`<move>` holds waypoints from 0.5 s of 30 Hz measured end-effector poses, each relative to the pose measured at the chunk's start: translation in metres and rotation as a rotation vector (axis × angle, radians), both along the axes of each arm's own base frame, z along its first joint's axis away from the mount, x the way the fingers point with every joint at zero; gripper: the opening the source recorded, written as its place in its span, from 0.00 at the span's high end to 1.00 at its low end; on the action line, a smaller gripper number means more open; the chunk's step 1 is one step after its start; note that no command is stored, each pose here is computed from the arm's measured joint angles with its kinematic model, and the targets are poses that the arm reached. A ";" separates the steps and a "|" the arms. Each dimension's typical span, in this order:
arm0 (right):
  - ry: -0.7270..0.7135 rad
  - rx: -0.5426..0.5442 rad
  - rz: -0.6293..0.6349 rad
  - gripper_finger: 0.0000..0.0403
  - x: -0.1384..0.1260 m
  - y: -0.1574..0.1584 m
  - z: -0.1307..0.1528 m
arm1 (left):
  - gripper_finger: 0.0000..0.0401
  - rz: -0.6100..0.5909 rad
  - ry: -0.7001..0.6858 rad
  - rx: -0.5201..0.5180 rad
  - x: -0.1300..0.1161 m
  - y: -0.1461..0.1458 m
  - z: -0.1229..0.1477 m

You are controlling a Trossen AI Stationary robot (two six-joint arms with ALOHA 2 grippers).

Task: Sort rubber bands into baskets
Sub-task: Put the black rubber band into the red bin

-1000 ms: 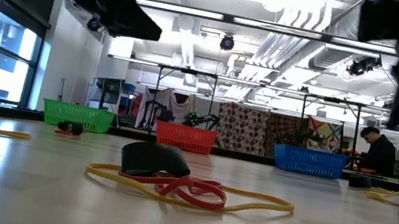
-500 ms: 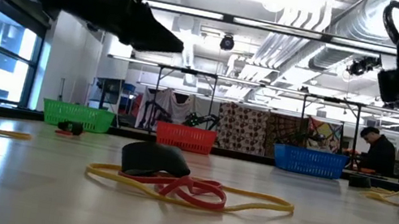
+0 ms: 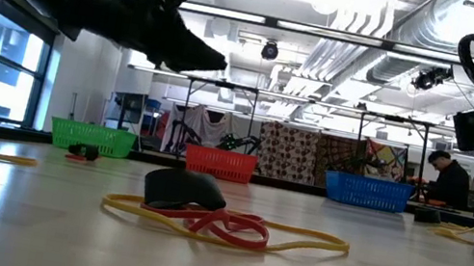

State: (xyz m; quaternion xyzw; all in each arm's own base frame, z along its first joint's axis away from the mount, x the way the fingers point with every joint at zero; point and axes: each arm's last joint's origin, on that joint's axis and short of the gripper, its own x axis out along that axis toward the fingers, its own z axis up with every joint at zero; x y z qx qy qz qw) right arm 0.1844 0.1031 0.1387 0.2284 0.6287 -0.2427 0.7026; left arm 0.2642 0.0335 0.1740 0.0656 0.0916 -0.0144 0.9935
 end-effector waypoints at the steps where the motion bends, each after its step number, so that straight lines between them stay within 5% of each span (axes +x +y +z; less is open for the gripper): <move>1: 0.000 0.000 0.000 0.76 0.000 0.000 0.000 | 0.62 -0.027 -0.014 -0.005 0.001 -0.001 0.000; 6: -0.014 -0.001 0.057 0.97 0.004 0.002 0.005 | 0.62 -0.055 -0.101 -0.030 0.001 -0.002 -0.009; 15: -0.235 -0.049 0.214 0.99 0.034 0.010 0.030 | 0.62 -0.074 -0.095 -0.068 0.001 -0.008 -0.026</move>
